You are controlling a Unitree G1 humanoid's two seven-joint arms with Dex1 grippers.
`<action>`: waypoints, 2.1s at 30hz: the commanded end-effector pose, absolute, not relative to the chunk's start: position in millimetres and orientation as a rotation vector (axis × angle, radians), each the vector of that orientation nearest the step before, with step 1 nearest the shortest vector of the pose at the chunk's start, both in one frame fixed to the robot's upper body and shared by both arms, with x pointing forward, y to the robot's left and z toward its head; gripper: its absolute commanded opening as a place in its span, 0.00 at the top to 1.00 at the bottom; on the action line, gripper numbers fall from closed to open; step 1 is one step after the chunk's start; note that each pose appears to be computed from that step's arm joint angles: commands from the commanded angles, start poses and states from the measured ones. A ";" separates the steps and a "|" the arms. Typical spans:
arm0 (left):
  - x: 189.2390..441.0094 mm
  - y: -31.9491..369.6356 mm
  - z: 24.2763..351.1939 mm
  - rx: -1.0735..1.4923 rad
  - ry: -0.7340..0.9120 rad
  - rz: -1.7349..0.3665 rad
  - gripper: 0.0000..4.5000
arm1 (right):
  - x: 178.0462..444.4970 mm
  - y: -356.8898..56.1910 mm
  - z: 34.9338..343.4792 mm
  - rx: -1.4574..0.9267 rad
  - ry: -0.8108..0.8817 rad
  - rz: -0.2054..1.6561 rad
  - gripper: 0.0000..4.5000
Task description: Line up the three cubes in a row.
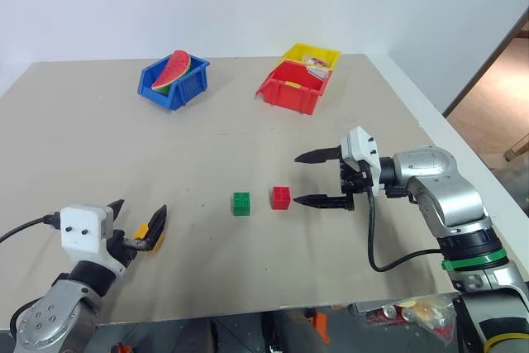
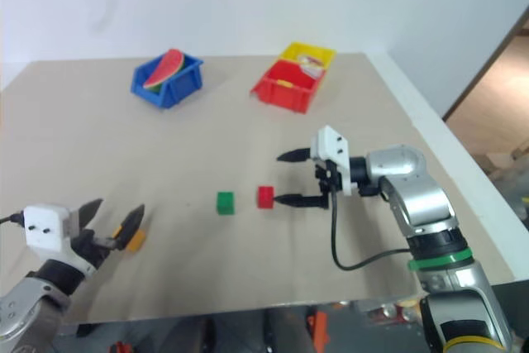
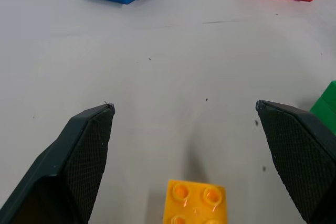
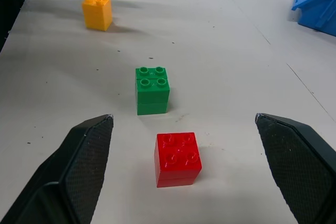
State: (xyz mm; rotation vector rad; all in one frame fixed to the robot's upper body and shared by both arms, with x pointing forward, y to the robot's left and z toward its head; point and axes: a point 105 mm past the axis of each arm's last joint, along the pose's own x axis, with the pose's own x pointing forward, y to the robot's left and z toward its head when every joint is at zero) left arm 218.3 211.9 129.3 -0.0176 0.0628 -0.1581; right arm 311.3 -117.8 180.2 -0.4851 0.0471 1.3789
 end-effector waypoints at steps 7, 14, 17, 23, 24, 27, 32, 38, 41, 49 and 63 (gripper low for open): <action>216.9 204.2 115.1 0.002 0.100 -0.245 0.01 | 309.9 -119.2 187.6 -0.514 0.020 1.369 0.00; 217.9 198.7 106.8 -0.005 0.139 -0.249 0.01 | 309.2 -121.2 186.2 -0.518 0.028 1.366 0.00; 215.9 196.2 102.2 -0.007 0.162 -0.242 0.01 | 309.0 -122.9 185.8 -0.521 0.034 1.364 0.00; 214.0 196.7 97.4 -0.015 0.183 -0.224 0.12 | 309.4 -123.0 185.7 -0.524 0.035 1.365 0.00; 213.6 197.2 96.3 -0.015 0.186 -0.219 0.19 | 309.4 -122.8 185.7 -0.524 0.035 1.366 0.00; 212.5 198.6 93.0 -0.020 0.196 -0.211 0.43 | 309.1 -122.1 186.0 -0.521 0.033 1.369 0.00; 211.9 201.0 89.1 -0.003 0.205 -0.214 0.64 | 305.7 -118.2 187.3 -0.501 0.025 1.390 0.00; 224.6 203.1 101.4 0.073 0.155 -0.312 0.64 | 300.8 -111.4 193.8 -0.465 -0.011 1.427 0.00; 240.1 203.0 115.5 0.133 0.119 -0.432 0.64 | 293.9 -109.9 197.3 -0.474 -0.043 1.475 0.00; 280.1 186.7 132.9 0.279 0.129 -0.798 0.64 | 275.8 -104.2 192.4 -0.504 -0.005 1.591 0.00; 295.8 161.8 144.7 0.400 0.170 -1.244 0.64 | 292.1 -113.2 198.2 -0.528 -0.021 1.434 0.00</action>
